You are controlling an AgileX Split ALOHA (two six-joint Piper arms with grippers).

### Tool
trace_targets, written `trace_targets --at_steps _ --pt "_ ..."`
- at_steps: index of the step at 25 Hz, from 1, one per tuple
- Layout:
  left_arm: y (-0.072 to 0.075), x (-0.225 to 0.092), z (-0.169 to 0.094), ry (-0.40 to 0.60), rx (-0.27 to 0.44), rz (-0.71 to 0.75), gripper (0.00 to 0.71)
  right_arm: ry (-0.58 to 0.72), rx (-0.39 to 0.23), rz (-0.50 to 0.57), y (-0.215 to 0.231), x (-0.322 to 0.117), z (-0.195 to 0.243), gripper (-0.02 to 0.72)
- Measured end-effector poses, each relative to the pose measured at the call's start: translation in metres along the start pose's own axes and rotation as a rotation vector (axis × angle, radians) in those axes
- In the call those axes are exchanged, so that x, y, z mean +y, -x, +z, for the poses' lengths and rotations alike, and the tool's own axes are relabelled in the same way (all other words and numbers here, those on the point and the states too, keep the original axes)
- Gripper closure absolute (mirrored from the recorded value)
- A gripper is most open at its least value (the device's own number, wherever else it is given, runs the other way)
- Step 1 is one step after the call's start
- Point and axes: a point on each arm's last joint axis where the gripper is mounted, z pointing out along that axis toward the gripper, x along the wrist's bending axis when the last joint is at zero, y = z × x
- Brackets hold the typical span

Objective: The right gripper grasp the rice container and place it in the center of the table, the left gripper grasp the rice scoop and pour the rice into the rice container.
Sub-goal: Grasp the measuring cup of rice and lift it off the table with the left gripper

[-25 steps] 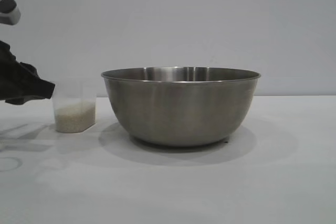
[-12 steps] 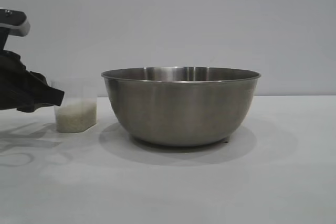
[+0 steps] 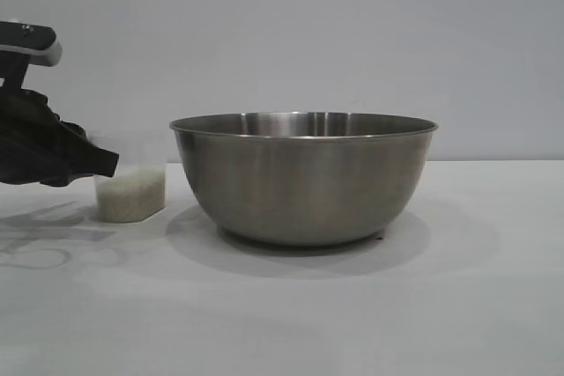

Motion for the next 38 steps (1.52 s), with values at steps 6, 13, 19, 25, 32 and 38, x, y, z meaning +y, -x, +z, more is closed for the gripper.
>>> trace_targets --at_steps 6,13,19,25,32,38 --pt "0.005 0.005 0.006 0.031 -0.065 0.033 0.480 0.000 0.000 0.000 0.000 0.000 0.000 0.146" --pt "0.006 0.014 0.014 0.074 -0.079 0.043 0.710 0.000 0.000 0.000 0.000 0.000 0.000 0.146" --pt "0.007 0.015 0.015 0.078 -0.088 0.048 0.710 0.000 0.000 0.000 0.000 0.000 0.000 0.146" --pt "0.005 0.031 0.012 0.120 -0.083 0.091 0.710 0.000 0.003 0.001 0.000 0.000 0.000 0.146" --pt "0.001 0.070 0.002 0.239 -0.067 0.199 0.710 0.001 0.007 0.003 -0.001 0.000 0.000 0.146" --pt "0.012 0.104 -0.008 0.373 -0.189 0.338 0.710 0.001 0.009 0.004 -0.001 0.000 0.000 0.146"
